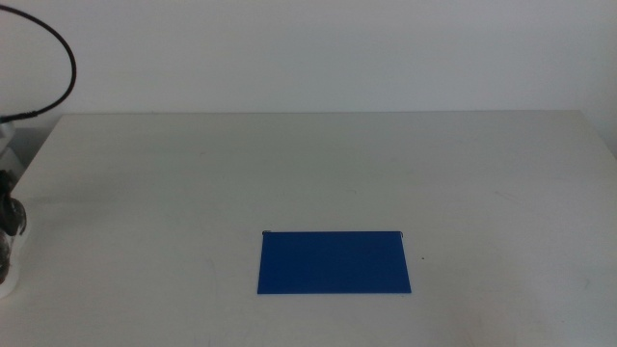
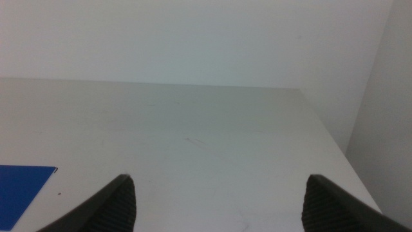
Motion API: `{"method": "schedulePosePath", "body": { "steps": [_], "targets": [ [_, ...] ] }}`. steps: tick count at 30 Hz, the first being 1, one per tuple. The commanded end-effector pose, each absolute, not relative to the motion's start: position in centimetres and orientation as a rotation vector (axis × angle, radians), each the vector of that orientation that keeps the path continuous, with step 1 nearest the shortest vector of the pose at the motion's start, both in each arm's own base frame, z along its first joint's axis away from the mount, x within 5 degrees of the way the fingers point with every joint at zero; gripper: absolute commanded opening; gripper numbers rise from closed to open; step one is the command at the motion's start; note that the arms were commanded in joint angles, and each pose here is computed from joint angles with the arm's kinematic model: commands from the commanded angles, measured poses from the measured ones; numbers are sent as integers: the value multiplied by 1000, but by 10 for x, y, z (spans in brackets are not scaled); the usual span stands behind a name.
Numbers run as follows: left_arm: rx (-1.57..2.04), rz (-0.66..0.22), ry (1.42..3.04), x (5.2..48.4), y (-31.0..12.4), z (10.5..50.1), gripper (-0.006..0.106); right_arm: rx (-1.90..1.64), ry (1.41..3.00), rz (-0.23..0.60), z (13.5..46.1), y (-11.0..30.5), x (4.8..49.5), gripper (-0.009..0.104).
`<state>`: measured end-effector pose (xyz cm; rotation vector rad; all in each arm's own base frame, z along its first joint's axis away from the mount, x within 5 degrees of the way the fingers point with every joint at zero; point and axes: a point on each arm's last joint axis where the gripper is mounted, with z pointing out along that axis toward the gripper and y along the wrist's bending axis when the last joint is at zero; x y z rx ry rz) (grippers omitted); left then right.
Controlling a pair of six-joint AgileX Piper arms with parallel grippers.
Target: Use one arm to grab the shoe from the table and place it on the mat.
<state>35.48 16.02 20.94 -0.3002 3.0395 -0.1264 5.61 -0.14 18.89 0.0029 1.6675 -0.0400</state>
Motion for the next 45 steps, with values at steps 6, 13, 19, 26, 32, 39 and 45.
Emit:
{"method": "schedulePosePath", "body": {
  "steps": [6, 13, 19, 26, 32, 39, 45],
  "targets": [
    [-314, -115, 2990, 362, 163, 212, 93, -7, 1558, -65, 201, -2, 55, 66],
    [-350, -167, 3002, 365, 162, 201, 87, -7, 1558, -65, 201, -2, 55, 66],
    [-356, -166, 3010, 365, 162, 200, 54, -7, 1558, -65, 201, -2, 55, 66],
    [-371, -191, 3033, 359, 158, 210, 4, -7, 1558, -65, 201, -2, 55, 66],
    [-380, -187, 2995, 348, 147, 236, -1, -7, 1558, -65, 201, -2, 55, 66],
    [-388, -196, 2983, 323, 114, 256, -1, -7, 1558, -65, 201, -2, 55, 66],
    [-355, -196, 3022, 318, 70, 271, -1, -7, 1558, -65, 201, -2, 55, 66]
  ]
}}
